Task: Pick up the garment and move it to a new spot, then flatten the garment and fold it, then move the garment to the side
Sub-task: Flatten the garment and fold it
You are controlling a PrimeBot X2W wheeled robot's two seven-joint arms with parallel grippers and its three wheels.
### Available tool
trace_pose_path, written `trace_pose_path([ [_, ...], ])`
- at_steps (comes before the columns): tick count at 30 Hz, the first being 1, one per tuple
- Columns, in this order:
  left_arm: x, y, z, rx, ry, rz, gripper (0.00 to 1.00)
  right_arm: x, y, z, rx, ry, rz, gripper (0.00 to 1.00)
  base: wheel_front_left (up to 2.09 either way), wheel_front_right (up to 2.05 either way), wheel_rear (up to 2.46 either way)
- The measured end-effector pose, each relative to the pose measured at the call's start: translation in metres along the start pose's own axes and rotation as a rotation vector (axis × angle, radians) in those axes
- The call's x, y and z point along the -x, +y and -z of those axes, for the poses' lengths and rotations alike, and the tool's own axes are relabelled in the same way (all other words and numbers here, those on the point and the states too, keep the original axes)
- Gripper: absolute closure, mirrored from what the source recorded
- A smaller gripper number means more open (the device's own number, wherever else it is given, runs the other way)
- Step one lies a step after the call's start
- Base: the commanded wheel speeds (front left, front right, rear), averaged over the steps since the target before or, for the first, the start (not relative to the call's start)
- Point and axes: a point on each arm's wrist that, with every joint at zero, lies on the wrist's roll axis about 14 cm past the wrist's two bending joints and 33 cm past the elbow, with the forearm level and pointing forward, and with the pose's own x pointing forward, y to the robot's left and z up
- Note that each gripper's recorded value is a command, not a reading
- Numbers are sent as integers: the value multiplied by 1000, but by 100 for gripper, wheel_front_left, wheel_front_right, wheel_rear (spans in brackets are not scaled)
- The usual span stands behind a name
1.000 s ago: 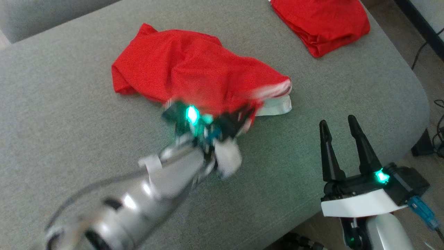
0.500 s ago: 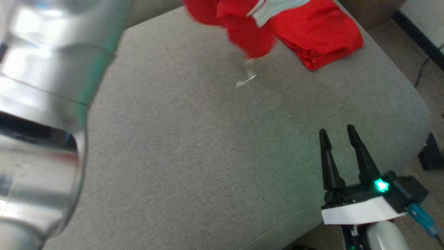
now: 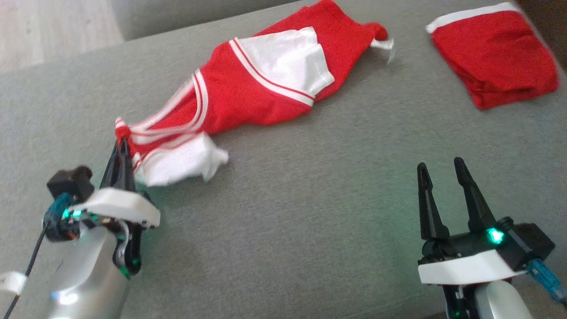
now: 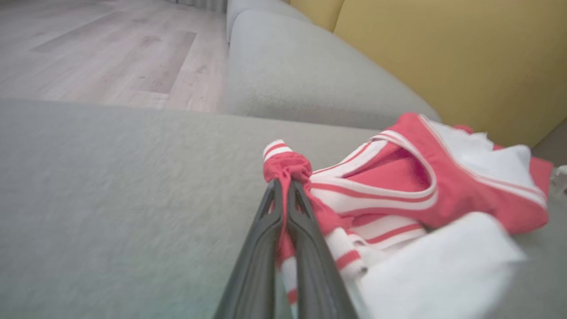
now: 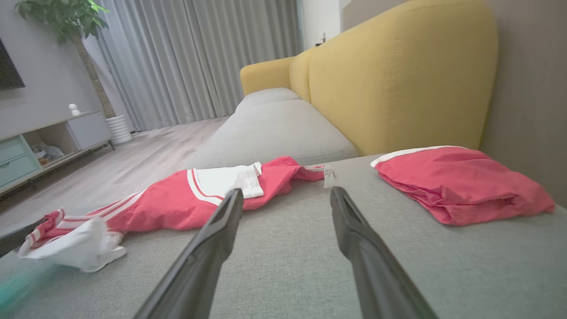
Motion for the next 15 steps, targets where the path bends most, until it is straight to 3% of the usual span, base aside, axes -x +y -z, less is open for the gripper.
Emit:
trace_pose_path([
  [2,13,18,14,-26,24,-33,100,-6,6,5,3,13,-22,0,0,0,0],
  [4,16,23,11,-54,8,-35,0,-12,10,9,0,24,-38,0,0,0,0],
  [6,15,24,-5,-57,-47,-31,0,-16,15,13,1,35,-53,0,0,0,0],
  [10,9,5,-54,-209,-178,101,0,-20,22,19,0,49,-76,0,0,0,0],
  [15,-17,-74,-116,-404,-256,382,0,-21,22,24,1,65,-75,0,0,0,0],
])
